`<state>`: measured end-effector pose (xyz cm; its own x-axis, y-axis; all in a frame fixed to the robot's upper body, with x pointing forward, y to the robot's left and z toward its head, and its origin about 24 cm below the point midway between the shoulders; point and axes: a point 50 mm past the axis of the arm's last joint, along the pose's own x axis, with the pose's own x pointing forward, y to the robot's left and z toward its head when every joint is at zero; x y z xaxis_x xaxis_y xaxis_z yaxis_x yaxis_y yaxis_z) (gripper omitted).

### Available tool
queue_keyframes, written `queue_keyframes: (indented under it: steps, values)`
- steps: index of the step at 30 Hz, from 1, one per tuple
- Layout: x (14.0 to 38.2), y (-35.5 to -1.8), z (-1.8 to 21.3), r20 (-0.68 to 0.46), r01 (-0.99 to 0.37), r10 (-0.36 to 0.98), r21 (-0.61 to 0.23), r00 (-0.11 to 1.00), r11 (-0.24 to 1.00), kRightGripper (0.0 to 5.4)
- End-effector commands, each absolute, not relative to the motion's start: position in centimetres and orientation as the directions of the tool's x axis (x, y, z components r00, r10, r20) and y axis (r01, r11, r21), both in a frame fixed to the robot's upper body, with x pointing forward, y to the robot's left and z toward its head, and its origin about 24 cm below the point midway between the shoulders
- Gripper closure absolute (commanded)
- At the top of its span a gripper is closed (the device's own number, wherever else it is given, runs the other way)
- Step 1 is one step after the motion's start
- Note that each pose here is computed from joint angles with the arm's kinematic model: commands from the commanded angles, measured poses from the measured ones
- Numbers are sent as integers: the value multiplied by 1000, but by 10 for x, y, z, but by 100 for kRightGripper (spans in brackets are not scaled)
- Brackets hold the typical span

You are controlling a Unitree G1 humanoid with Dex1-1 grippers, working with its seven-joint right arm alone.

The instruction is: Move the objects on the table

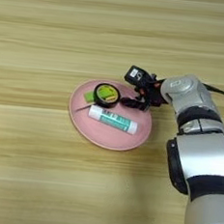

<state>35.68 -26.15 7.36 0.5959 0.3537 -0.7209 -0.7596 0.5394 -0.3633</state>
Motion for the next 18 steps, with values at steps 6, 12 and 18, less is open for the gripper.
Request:
queue_keyframes:
  steps: [6,12,18]
  values:
    - [383,-256,139,-529,-652,398,-491,750,578,92]
    - [385,-256,149,-494,-637,412,-493,766,592,29]
    - [386,-254,158,-444,-630,450,-489,775,603,4]
